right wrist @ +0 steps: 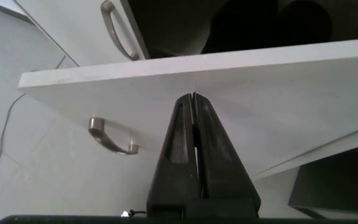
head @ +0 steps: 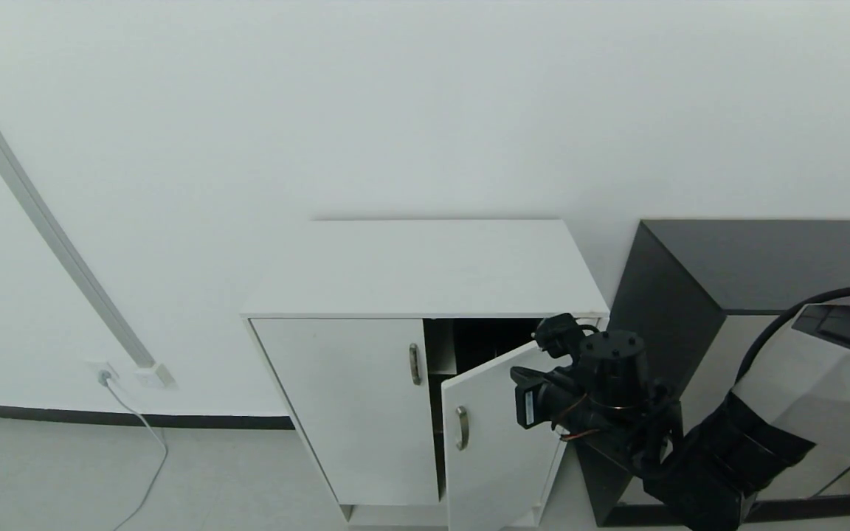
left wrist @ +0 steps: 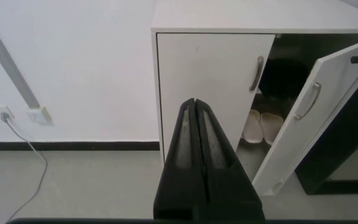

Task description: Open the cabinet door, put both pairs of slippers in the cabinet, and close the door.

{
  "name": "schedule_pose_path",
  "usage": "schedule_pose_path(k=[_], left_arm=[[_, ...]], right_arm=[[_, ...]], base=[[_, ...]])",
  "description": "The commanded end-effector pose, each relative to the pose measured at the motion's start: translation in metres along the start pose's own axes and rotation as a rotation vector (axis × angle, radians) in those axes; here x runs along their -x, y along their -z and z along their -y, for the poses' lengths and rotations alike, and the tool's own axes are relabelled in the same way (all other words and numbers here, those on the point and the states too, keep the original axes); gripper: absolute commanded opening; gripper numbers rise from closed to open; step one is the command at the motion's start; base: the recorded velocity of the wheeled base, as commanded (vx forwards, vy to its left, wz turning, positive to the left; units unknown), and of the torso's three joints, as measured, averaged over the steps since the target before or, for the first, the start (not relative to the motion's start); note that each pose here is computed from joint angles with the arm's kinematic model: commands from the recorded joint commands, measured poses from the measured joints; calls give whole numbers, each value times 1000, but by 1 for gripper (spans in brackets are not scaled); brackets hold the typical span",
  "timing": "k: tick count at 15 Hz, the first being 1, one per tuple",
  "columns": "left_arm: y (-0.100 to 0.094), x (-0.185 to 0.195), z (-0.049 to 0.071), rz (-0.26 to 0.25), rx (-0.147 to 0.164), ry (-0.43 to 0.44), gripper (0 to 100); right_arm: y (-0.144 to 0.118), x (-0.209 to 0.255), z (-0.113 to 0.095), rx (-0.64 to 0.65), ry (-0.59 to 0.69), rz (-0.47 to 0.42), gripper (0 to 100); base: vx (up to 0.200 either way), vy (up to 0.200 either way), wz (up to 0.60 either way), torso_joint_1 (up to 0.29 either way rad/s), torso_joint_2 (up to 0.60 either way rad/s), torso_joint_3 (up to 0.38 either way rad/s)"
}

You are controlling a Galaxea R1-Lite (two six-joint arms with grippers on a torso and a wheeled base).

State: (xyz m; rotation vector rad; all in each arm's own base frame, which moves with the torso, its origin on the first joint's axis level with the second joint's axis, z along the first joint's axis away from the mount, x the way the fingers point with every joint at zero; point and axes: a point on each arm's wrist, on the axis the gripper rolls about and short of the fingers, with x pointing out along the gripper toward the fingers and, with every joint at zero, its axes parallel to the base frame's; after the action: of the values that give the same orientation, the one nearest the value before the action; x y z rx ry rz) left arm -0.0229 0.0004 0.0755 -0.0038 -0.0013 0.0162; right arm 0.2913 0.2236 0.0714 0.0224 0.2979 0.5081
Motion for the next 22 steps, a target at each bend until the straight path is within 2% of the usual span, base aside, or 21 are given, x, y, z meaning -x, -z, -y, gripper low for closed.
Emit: schedule_pose_path(k=[1, 11, 22], left_arm=[[0, 0, 0, -1, 1, -1, 0], [0, 0, 0, -1, 1, -1, 0], [0, 0, 0, -1, 1, -1, 0]], right_arm=[[2, -7, 1, -1, 3, 0, 0], [-5, -33, 14, -17, 40, 48, 0], [-3, -54, 35, -29, 93, 41, 0]], base=[[0, 0, 0, 0, 0, 0], [0, 0, 0, 0, 0, 0], [0, 0, 0, 0, 0, 0]])
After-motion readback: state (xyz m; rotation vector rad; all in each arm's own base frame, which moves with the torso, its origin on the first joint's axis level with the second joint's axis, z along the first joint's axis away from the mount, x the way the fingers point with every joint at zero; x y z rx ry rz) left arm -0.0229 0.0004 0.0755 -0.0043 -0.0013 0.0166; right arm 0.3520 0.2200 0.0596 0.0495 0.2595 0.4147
